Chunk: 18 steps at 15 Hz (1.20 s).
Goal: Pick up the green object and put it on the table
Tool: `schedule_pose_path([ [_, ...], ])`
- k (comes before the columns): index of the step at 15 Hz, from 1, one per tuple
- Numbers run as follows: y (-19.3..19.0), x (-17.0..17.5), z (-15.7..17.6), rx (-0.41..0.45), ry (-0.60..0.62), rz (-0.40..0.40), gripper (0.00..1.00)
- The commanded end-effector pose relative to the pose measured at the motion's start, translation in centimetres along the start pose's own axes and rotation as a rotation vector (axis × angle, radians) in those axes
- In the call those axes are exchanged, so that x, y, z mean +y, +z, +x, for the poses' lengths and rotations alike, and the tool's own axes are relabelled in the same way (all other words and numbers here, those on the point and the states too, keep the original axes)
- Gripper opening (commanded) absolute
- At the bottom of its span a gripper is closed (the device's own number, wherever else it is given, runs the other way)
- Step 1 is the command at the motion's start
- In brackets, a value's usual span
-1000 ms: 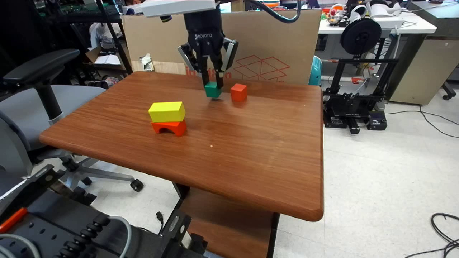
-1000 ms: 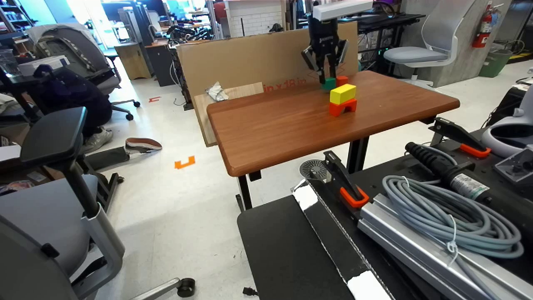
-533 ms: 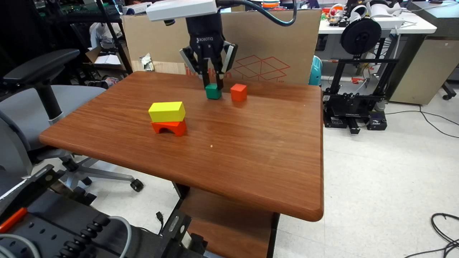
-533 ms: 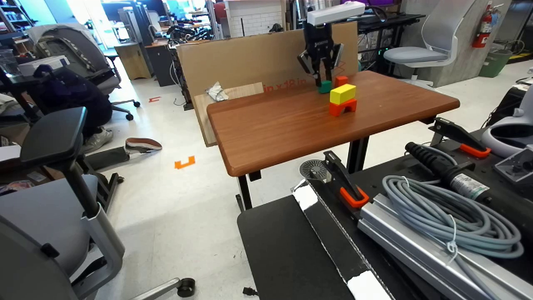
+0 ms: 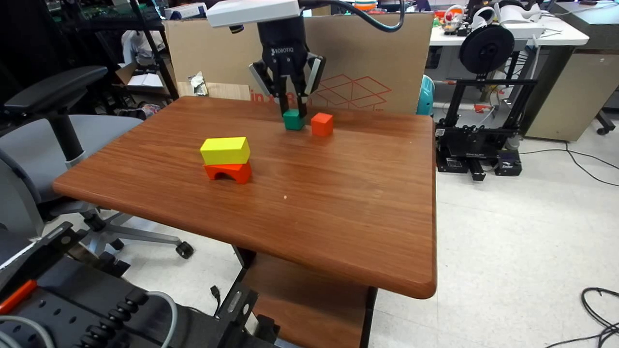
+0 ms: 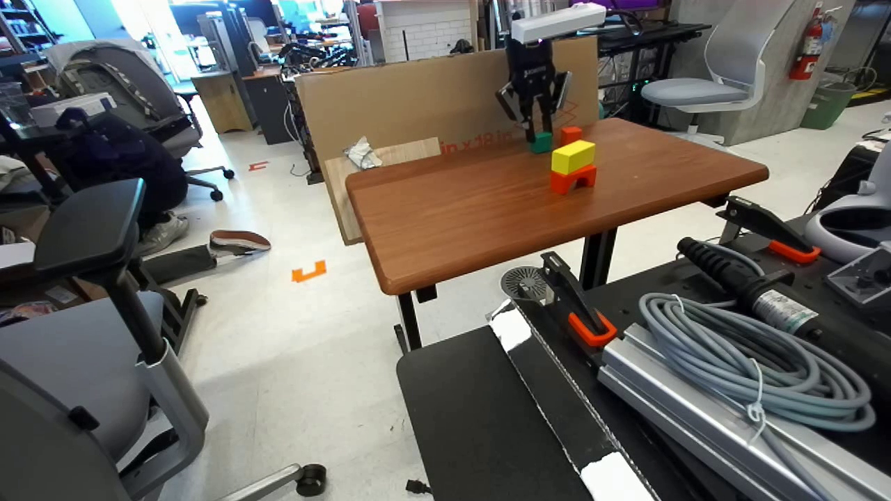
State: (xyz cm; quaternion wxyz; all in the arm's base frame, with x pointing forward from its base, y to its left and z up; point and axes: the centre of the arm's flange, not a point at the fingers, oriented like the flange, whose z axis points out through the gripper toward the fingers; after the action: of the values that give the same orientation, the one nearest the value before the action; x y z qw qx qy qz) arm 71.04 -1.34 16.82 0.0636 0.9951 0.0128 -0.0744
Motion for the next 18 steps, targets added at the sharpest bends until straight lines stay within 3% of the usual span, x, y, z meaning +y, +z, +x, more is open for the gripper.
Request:
schedule_pose_path([
  [1, 0.2, 0.9, 1.2, -0.023, -0.011, -0.019, 0.09],
  [2, 0.2, 0.9, 1.1, -0.029, -0.012, -0.025, 0.09],
  [3, 0.3, 0.9, 1.0, -0.032, -0.012, -0.030, 0.59],
  [4, 0.2, 1.0, 0.8, -0.035, -0.012, -0.031, 0.60],
  [9, -1.7, 0.2, -1.6, -0.006, -0.002, -0.009, 0.97],
  [14, -6.5, 0.9, -6.1, 0.066, -0.026, 0.066, 1.00],
  [16, -7.6, 2.6, -7.7, 0.062, 0.029, 0.096, 1.00],
  [17, -6.3, 0.9, -3.6, 0.049, 0.011, 0.048, 1.00],
  [18, -6.9, 1.7, -4.6, 0.047, 0.025, 0.059, 1.00],
])
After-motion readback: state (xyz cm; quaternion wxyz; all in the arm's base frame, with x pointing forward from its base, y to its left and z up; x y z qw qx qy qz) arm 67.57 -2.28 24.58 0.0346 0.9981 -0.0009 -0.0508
